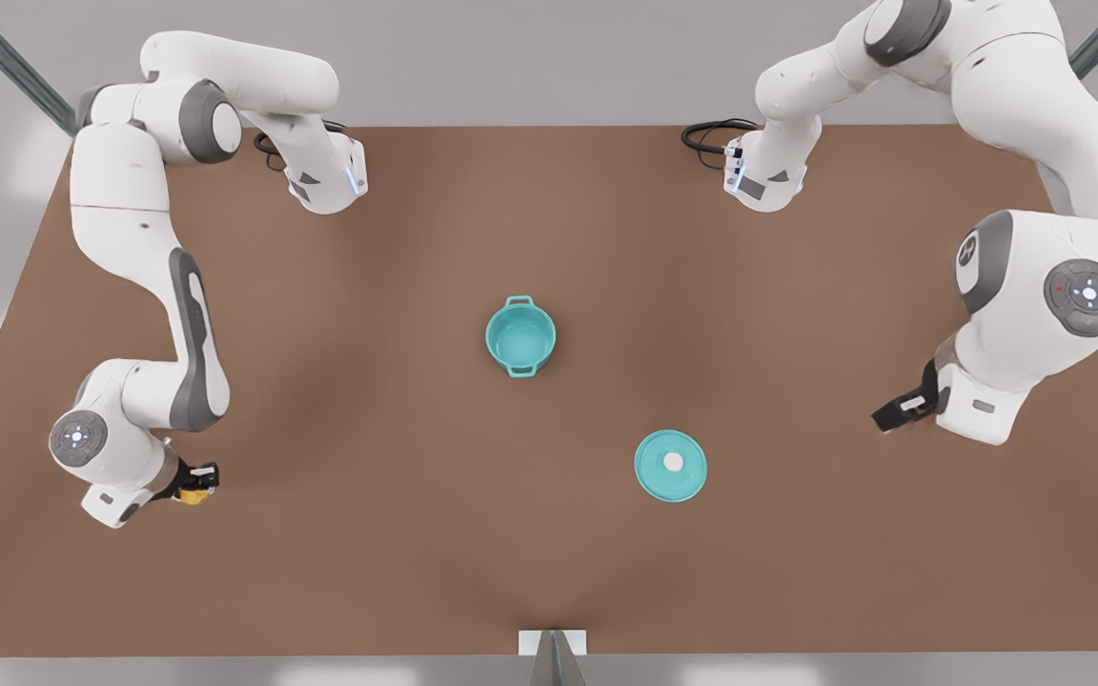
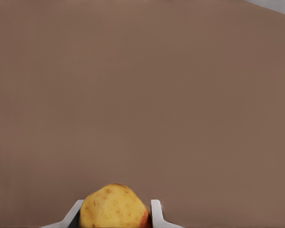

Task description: Open the pot lid and put the potato into the pot

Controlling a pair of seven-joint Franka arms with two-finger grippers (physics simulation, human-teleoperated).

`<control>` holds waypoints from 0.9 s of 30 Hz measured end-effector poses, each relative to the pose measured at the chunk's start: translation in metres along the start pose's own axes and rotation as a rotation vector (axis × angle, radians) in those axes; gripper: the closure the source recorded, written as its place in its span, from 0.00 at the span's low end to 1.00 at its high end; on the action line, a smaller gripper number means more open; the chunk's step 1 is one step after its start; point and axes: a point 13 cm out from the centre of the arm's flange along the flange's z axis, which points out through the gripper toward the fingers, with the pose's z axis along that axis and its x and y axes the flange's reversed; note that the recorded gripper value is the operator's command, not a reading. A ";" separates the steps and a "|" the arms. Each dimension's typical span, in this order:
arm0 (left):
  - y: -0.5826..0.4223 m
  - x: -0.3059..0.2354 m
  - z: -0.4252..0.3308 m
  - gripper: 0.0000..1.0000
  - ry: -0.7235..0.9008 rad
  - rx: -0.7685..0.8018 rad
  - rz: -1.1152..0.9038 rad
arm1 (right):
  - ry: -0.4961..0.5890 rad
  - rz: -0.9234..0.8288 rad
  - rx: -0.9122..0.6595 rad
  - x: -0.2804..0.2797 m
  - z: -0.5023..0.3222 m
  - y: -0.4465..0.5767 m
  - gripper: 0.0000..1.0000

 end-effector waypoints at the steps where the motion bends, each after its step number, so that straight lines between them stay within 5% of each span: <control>1: 0.045 -0.001 0.005 0.00 0.042 -0.045 -0.077 | 0.000 -0.005 -0.006 -0.005 -0.008 0.016 0.45; 4: 0.072 0.053 -0.001 0.00 0.132 0.006 -0.067 | 0.001 -0.008 -0.025 -0.016 -0.032 0.063 0.45; 15: 0.035 0.076 -0.006 0.00 0.173 0.143 0.165 | 0.043 -0.008 -0.095 -0.024 -0.095 0.273 0.44; 27: 0.033 0.077 -0.005 0.00 0.170 0.159 0.292 | 0.271 -0.031 -0.103 0.089 -0.107 0.460 0.43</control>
